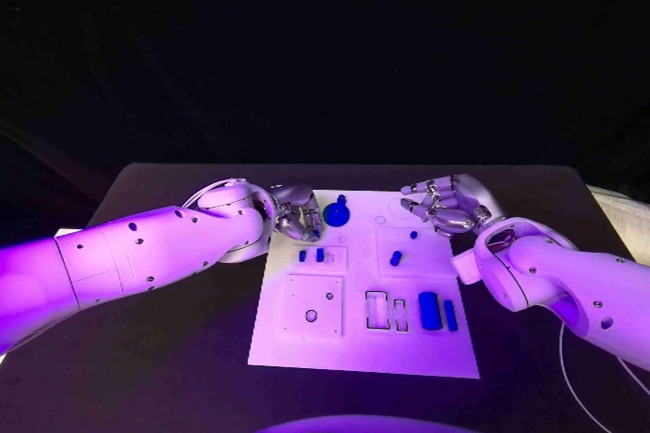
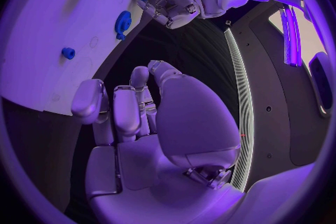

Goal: Assemble the parts on the task board

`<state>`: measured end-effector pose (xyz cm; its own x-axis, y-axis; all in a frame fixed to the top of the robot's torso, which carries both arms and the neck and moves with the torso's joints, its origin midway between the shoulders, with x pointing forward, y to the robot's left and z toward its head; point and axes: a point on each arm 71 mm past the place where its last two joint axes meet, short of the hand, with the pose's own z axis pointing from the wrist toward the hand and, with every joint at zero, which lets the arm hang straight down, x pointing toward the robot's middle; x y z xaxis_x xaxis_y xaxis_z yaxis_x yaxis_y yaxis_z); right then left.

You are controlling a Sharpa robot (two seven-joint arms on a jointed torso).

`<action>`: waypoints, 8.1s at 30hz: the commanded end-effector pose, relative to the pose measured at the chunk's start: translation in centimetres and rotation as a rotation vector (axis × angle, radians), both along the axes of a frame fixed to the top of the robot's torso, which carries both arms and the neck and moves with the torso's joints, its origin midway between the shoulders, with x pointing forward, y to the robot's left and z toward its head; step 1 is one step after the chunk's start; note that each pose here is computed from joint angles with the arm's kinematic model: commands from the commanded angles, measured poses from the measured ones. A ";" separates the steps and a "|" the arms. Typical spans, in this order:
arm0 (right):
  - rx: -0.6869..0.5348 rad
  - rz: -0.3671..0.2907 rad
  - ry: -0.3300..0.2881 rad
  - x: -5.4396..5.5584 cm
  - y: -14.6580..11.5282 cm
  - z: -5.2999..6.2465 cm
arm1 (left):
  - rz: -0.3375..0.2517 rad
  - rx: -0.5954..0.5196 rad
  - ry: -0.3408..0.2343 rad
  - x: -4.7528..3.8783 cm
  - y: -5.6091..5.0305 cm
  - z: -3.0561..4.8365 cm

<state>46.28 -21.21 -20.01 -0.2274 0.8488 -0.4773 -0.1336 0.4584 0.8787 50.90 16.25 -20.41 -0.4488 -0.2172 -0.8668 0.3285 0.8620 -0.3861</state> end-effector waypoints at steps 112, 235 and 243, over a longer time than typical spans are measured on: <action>-0.985 0.225 -0.199 0.0 2.2 -1.8 | 0.500 -1.289 0.390 -2.54 7.2 1.87; -0.713 0.492 -0.274 -8.4 14.6 -4.7 | 0.474 -1.283 0.424 -2.77 5.1 1.91; -0.738 0.506 -0.261 -8.4 14.8 -5.0 | 0.471 -1.282 0.432 -2.79 5.0 1.89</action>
<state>37.98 -6.51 -24.61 -0.2891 0.1824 -0.9398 -0.6140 0.7178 0.3282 48.16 21.56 -18.63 -0.2667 -0.9406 0.2100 -0.2243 -0.1513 -0.9627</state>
